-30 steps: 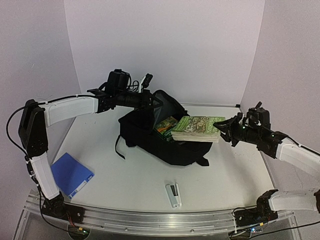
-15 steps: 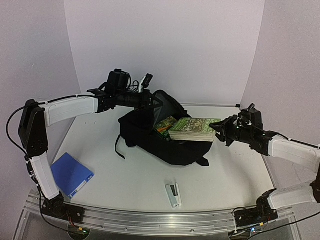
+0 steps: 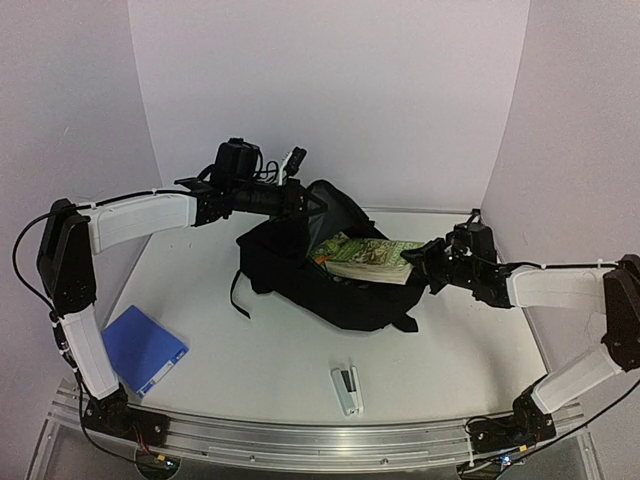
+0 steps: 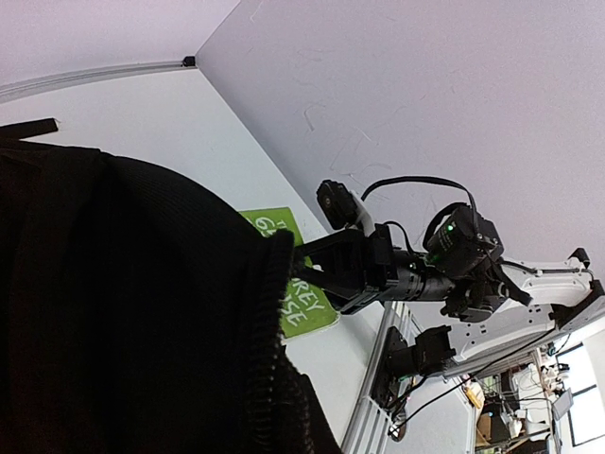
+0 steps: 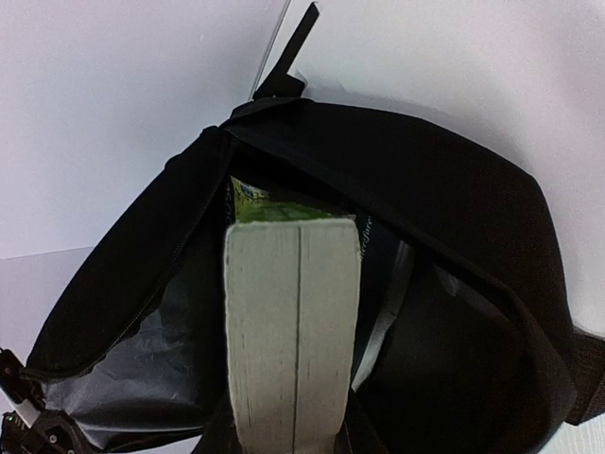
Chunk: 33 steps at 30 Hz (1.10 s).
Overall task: Pack the student bag
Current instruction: Place the book in the student bag.
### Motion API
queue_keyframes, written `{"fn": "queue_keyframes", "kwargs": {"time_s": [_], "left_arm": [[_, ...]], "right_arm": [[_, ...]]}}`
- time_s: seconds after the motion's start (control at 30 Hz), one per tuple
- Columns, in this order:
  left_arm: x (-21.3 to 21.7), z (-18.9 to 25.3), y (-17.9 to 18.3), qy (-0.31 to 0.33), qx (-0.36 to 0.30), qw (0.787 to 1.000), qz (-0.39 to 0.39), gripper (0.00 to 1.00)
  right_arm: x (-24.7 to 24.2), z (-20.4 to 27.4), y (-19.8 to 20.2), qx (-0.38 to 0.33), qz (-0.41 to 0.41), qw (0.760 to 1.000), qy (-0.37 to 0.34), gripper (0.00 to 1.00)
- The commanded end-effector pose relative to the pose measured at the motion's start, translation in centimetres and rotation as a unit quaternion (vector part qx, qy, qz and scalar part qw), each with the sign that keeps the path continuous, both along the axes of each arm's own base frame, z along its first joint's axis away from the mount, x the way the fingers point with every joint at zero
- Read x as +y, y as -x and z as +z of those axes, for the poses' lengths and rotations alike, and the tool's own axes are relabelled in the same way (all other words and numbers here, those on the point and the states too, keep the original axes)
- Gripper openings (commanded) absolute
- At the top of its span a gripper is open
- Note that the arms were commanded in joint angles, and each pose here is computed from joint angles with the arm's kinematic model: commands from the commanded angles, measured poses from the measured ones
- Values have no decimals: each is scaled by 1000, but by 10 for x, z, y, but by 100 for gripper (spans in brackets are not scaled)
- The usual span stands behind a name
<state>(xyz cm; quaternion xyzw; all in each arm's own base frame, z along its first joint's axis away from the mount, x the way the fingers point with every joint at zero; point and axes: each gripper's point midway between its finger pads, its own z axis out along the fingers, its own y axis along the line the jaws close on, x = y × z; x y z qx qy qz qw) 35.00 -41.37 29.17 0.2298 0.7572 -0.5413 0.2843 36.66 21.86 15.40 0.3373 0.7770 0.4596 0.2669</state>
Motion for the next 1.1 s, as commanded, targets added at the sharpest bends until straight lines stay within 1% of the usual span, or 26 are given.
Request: {"fn": "queue_keyframes", "kwargs": {"time_s": [0.0, 0.1, 0.2, 0.3, 0.37, 0.47, 0.5, 0.6, 0.73, 0.9, 1.07], "left_arm": [[-5, 58, 12, 63, -67, 995, -27, 0], [-6, 55, 12, 64, -62, 996, -29, 0], [-9, 52, 11, 66, -55, 996, -31, 0], [-9, 50, 11, 67, -49, 996, -32, 0], [-9, 50, 11, 67, -48, 996, -31, 0], [-9, 48, 11, 66, -46, 996, -29, 0], [-9, 48, 11, 65, -45, 996, -28, 0], [-8, 46, 11, 62, -45, 997, -26, 0], [-7, 44, 10, 57, -46, 997, -23, 0], [-6, 43, 11, 54, -47, 997, -23, 0], [-5, 42, 11, 52, -48, 997, -23, 0]], "right_arm": [[26, 52, -32, -88, -40, 994, -46, 0], [51, 33, -36, -73, -50, 995, -40, 0], [75, 14, -44, -61, -50, 995, -55, 0], [93, 2, -55, -63, -63, 995, -45, 7], [102, -3, -63, -67, -64, 995, -37, 13], [107, -8, -70, -70, -62, 995, -27, 25], [107, -9, -70, -72, -61, 995, -22, 34], [98, -9, -64, -73, -64, 995, -4, 51], [80, -5, -50, -75, -72, 994, 17, 63], [58, -2, -30, -73, -73, 993, 59, 67], [50, -8, -16, -62, -63, 994, 60, 67]]}}
